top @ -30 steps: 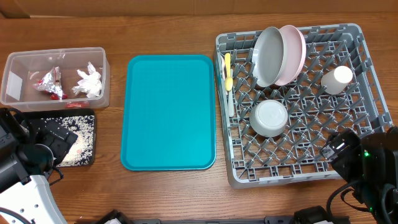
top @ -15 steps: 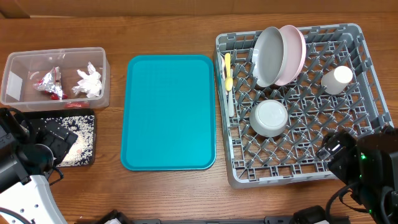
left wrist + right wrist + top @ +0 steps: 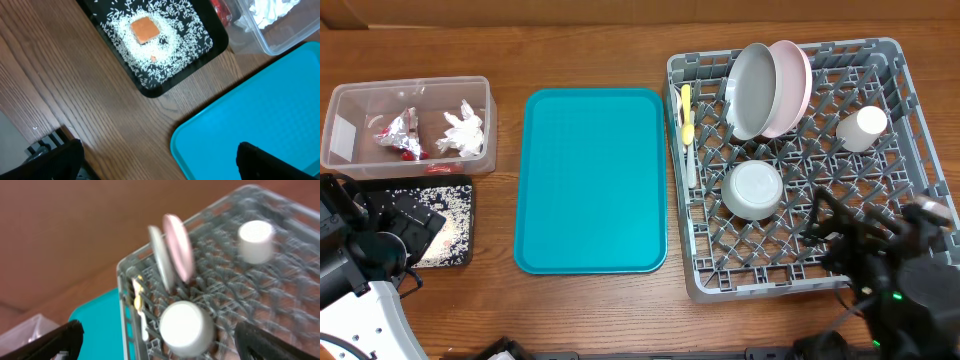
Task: Sort waste into correct bins and load items into the dishwasher rack
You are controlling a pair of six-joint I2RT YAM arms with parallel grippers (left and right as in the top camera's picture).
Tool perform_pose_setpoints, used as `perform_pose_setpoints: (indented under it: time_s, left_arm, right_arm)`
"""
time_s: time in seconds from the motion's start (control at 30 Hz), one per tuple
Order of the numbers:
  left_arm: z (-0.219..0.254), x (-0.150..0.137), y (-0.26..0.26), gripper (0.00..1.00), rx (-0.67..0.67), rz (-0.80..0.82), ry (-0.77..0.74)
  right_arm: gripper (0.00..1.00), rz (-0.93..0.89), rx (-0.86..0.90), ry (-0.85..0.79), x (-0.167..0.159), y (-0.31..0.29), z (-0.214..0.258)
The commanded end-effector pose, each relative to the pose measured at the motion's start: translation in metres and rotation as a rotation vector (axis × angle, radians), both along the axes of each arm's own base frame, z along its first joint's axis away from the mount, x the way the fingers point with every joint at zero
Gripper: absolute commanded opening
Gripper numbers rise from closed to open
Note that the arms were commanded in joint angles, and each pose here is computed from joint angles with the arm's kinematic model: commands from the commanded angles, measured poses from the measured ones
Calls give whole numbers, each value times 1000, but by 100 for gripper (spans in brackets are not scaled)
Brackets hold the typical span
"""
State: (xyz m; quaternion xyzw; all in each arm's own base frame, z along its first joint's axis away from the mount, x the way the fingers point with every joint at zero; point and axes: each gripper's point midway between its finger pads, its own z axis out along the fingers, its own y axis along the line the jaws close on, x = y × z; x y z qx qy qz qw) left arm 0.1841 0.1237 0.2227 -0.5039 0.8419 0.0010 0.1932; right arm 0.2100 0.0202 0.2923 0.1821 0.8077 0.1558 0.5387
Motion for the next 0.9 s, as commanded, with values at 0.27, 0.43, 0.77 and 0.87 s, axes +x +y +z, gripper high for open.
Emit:
perform_pose_setpoints:
  time_s: [0.27,0.43,0.77,0.87]
  left_arm:
    - [1,-1,3,100,4,24,1]
    - [1,-1,3,100,4,24,1]
    - [1,-1,3,100,4,24,0]
    - [1,-1,3,100,4,24,1]
  right_arm:
    - [100,224,-43,-199,28,30,-110]
    - [100,246,-102,-242,28,31,-134]
    - [100,263,-268,-354,27,23,-120]
    - [100,299,-333,-364,26,25,-122]
